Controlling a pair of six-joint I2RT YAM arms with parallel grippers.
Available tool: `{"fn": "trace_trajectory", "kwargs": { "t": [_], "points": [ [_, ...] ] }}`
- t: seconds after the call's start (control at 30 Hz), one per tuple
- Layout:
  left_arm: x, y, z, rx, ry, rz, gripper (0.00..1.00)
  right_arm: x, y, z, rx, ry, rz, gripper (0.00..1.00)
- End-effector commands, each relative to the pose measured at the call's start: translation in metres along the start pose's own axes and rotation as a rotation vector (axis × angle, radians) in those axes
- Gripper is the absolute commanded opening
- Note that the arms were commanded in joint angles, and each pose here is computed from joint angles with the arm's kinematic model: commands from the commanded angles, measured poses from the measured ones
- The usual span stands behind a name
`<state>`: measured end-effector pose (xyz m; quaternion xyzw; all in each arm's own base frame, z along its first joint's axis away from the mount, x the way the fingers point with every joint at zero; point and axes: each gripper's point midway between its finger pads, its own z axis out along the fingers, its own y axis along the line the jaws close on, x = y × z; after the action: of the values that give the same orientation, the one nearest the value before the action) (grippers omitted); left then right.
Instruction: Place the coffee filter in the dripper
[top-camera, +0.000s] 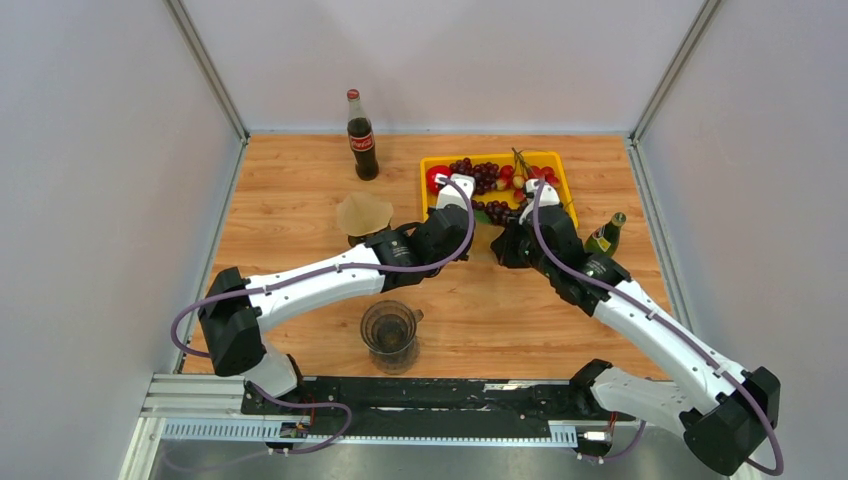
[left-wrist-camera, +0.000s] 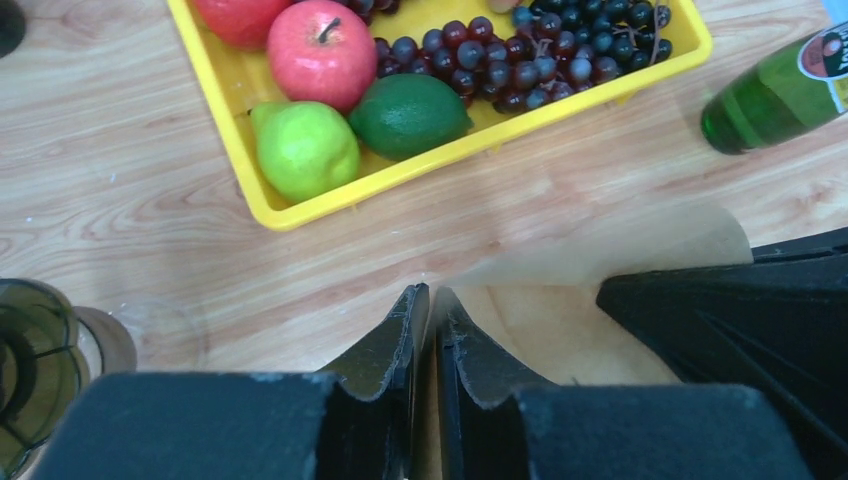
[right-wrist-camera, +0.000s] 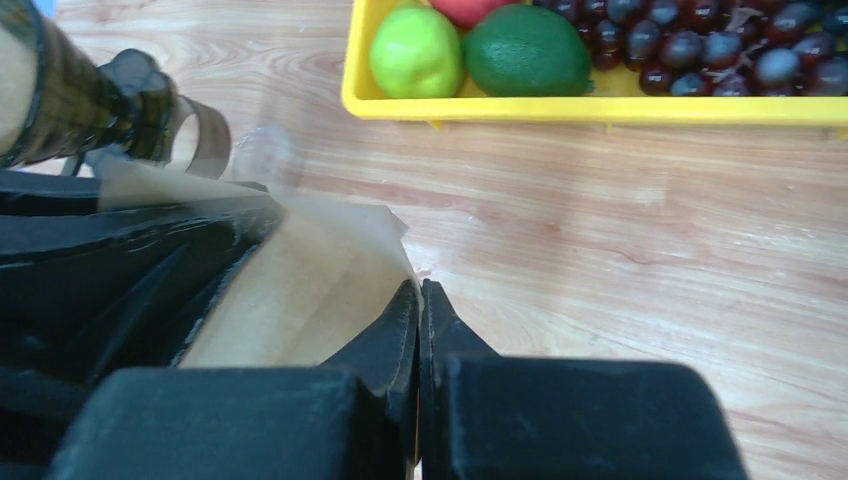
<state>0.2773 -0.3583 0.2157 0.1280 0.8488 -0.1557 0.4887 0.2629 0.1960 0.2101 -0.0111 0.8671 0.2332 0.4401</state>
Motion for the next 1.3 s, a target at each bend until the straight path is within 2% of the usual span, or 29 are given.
{"fn": "trace_trajectory", "kwargs": {
  "t": [0.0,0.43,0.77,0.93,1.03,1.13,1.27],
  "points": [
    [-0.022,0.006,-0.007,-0.055,-0.048,-0.001,0.17,-0.019,-0.014,-0.006,0.106,-0.045,-0.034,0.00],
    [-0.017,0.011,-0.017,-0.038,-0.007,0.125,0.19,-0.028,-0.027,-0.011,0.193,-0.042,-0.103,0.00],
    [-0.019,0.003,-0.021,0.013,-0.008,0.091,0.19,-0.025,-0.003,-0.020,0.054,-0.014,-0.108,0.00],
    [-0.020,0.001,-0.023,0.028,-0.022,0.051,0.15,-0.030,0.025,-0.027,-0.096,-0.033,-0.092,0.17],
    [-0.020,0.000,-0.024,0.035,-0.028,0.034,0.13,-0.032,0.041,-0.035,-0.186,-0.043,-0.090,0.32],
    [-0.022,0.001,-0.027,0.041,-0.037,0.024,0.12,-0.037,0.046,-0.043,-0.219,-0.068,-0.086,0.41],
    [-0.024,0.002,-0.028,0.037,-0.045,0.019,0.12,-0.046,0.046,-0.056,-0.230,-0.130,-0.082,0.69]
  ]
}}
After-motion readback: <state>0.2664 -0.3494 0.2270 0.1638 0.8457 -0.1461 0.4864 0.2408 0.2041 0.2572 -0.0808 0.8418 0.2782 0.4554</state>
